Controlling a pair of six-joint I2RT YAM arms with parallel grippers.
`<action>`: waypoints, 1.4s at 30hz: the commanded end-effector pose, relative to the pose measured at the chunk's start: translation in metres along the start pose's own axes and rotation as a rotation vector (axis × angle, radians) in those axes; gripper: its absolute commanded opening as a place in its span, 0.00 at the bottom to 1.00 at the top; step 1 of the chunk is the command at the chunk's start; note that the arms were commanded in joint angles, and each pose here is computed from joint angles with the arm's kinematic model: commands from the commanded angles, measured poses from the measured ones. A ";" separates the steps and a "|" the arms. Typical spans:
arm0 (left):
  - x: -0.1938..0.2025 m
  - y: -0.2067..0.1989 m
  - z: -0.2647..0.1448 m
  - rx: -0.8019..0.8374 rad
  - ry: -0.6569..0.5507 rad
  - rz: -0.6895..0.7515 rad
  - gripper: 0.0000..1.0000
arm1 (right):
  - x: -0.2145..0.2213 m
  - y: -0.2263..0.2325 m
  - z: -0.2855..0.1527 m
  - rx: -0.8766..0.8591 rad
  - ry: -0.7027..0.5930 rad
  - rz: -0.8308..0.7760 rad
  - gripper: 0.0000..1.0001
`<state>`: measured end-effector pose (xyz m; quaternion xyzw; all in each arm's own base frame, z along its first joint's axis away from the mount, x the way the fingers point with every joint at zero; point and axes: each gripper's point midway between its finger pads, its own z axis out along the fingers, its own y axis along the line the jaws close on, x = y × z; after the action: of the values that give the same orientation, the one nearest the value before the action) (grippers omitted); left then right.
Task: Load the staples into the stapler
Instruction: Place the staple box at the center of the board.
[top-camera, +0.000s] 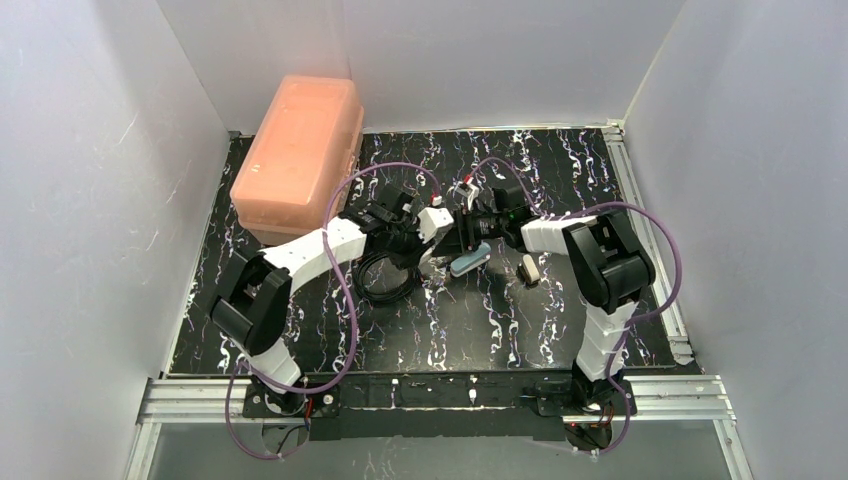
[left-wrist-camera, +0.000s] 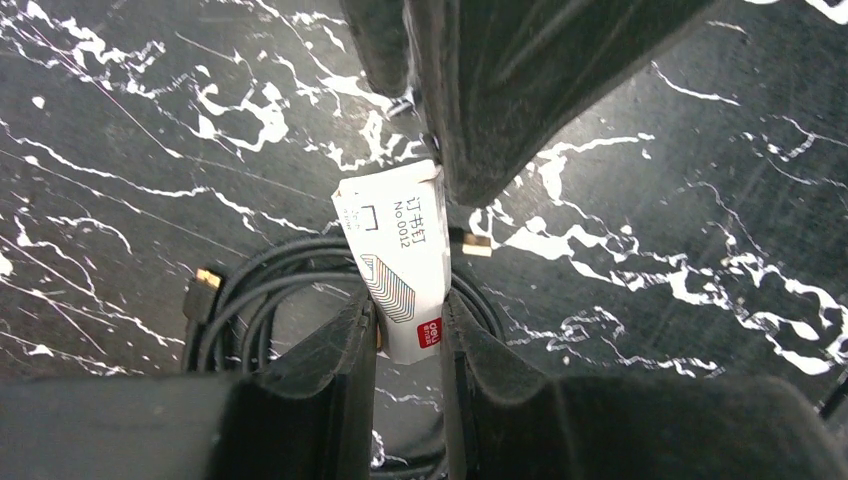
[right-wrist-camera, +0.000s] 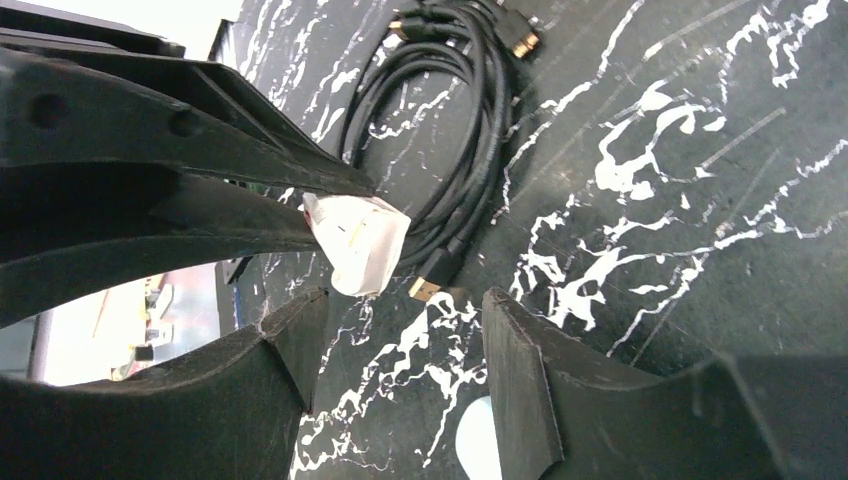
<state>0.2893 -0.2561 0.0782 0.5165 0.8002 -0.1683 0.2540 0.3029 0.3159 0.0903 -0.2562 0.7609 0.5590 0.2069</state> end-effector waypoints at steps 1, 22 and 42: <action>-0.010 0.016 0.014 -0.060 -0.024 0.019 0.17 | -0.012 -0.011 0.003 0.031 -0.002 -0.052 0.64; -0.018 0.042 0.071 -0.056 0.021 0.065 0.22 | -0.019 -0.083 -0.004 0.179 0.043 -0.007 0.53; -0.008 0.042 0.077 -0.061 0.030 0.071 0.24 | -0.008 -0.094 0.009 0.131 0.018 0.109 0.33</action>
<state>0.3534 -0.2865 0.0223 0.5323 0.7933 -0.1251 0.2679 0.3642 0.3026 0.0327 -0.2152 0.8059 0.5194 0.1858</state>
